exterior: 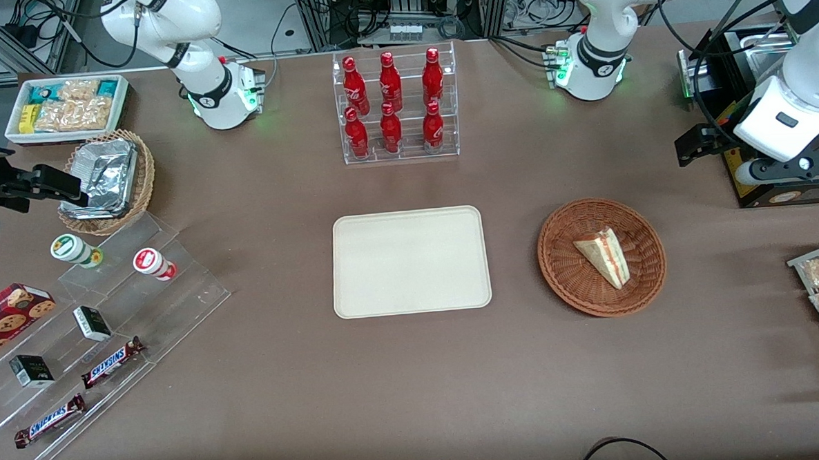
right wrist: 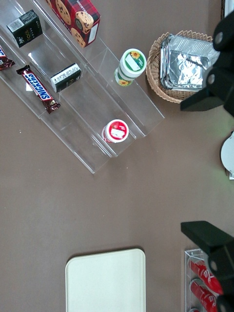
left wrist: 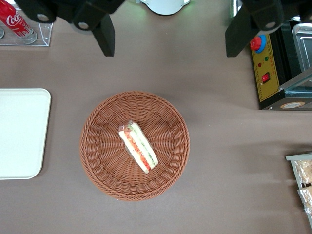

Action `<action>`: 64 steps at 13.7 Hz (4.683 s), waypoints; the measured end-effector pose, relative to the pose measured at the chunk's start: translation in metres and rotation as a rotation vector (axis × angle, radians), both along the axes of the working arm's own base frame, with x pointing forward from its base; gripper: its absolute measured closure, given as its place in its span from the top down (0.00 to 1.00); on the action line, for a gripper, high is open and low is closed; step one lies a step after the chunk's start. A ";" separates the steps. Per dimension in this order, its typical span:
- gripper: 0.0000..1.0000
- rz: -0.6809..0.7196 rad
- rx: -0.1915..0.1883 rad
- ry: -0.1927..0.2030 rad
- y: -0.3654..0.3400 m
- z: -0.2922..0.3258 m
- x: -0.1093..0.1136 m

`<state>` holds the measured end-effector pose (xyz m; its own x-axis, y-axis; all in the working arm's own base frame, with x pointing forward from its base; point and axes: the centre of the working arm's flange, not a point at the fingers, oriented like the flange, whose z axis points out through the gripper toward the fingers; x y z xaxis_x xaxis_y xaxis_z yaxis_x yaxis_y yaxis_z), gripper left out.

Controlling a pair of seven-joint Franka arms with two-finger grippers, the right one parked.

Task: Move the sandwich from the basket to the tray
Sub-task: 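Move the left gripper over the wrapped sandwich in the wicker basket, then lower the left gripper and close it on the wrapped sandwich, then lift the sandwich with the left gripper and carry it over the tray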

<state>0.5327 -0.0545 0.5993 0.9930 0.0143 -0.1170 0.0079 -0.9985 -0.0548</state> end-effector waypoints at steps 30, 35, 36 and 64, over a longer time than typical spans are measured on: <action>1.00 0.383 0.008 -0.090 -0.027 -0.252 -0.013; 1.00 0.630 0.013 -0.111 -0.046 -0.281 -0.009; 1.00 0.652 0.014 -0.110 -0.047 -0.287 -0.008; 0.15 0.177 0.039 0.008 -0.148 -0.246 0.030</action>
<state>0.5624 -0.2023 0.3531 0.9736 0.1936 -0.1206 0.1829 -0.9786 -0.0944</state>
